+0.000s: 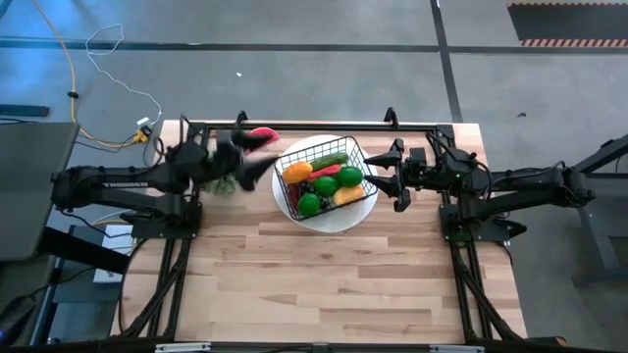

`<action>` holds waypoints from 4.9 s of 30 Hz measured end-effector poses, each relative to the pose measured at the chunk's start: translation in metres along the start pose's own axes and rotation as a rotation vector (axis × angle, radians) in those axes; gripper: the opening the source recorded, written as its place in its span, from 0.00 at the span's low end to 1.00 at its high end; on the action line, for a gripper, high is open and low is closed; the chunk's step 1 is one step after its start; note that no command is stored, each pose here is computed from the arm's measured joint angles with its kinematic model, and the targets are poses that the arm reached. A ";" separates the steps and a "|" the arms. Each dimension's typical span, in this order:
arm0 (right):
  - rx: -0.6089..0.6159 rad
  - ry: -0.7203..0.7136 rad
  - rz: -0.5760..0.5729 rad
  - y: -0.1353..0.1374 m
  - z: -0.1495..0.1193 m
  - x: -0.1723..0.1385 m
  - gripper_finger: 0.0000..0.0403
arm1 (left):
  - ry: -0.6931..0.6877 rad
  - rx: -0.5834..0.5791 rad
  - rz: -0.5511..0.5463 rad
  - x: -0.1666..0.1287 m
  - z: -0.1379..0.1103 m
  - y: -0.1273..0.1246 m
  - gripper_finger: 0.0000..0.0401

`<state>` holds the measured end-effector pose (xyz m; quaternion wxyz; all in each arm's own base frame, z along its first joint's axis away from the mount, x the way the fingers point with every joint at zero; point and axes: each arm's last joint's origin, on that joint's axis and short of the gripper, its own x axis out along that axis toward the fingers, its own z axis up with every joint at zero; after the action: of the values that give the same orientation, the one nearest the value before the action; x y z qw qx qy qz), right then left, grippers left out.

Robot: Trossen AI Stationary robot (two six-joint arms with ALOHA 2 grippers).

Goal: Build produce basket
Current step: Put the red watermelon into the black wire basket

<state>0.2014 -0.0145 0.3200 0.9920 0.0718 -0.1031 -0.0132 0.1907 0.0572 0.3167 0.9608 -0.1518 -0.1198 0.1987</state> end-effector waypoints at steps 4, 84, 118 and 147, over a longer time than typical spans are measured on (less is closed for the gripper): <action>-0.004 0.003 -0.002 0.000 0.000 0.000 0.49 | 0.075 0.044 0.176 0.012 0.032 0.008 0.94; 0.044 0.080 -0.104 -0.004 -0.009 -0.001 0.49 | 1.190 -0.074 0.847 0.094 -0.005 0.227 0.67; 0.018 0.081 -0.102 -0.004 -0.009 -0.001 0.49 | 0.193 -0.086 -0.178 0.023 -0.021 -0.005 0.68; 0.018 0.081 -0.102 -0.004 -0.009 -0.001 0.49 | 0.168 0.029 -0.133 0.024 -0.021 -0.003 0.68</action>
<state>0.2026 -0.0173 0.3107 0.9927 0.0862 -0.0591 -0.0600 0.2191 0.0590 0.3022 0.9806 -0.1458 -0.0459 0.1226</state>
